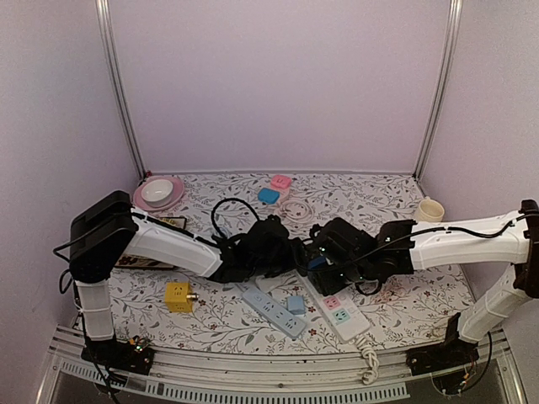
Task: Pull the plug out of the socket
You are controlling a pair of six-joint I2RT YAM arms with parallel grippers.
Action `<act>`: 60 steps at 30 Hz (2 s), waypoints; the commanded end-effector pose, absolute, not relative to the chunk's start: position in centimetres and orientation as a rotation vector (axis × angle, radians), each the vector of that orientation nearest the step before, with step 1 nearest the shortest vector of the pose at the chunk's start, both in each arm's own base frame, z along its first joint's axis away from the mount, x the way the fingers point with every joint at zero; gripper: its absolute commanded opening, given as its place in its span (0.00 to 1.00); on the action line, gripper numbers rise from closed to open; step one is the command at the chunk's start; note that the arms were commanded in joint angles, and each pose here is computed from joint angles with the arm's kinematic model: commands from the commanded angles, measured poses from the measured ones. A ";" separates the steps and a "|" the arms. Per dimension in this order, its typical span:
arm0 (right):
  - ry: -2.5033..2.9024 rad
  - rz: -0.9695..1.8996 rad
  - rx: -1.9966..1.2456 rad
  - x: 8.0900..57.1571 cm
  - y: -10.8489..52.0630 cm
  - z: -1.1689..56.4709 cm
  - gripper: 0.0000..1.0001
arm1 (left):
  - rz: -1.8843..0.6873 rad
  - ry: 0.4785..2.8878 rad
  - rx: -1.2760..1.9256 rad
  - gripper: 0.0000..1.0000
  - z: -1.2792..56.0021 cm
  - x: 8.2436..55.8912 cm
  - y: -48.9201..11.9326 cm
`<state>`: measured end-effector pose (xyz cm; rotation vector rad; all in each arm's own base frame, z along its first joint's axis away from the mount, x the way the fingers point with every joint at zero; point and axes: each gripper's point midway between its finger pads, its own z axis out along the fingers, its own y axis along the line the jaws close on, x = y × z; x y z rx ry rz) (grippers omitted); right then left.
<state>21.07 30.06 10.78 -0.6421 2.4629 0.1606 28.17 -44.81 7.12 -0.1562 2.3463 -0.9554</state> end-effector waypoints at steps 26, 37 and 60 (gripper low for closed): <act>2.389 0.763 -0.090 31.2 21.9 10.7 0.36 | -0.767 2.416 0.057 0.69 6.1 24.4 -43.5; 2.464 0.775 -0.013 31.9 20.9 7.1 0.58 | -0.772 2.398 0.045 0.69 7.0 24.2 -43.1; 2.453 0.473 0.013 29.9 14.6 9.1 0.87 | -0.755 2.389 0.004 0.68 7.0 24.5 -42.4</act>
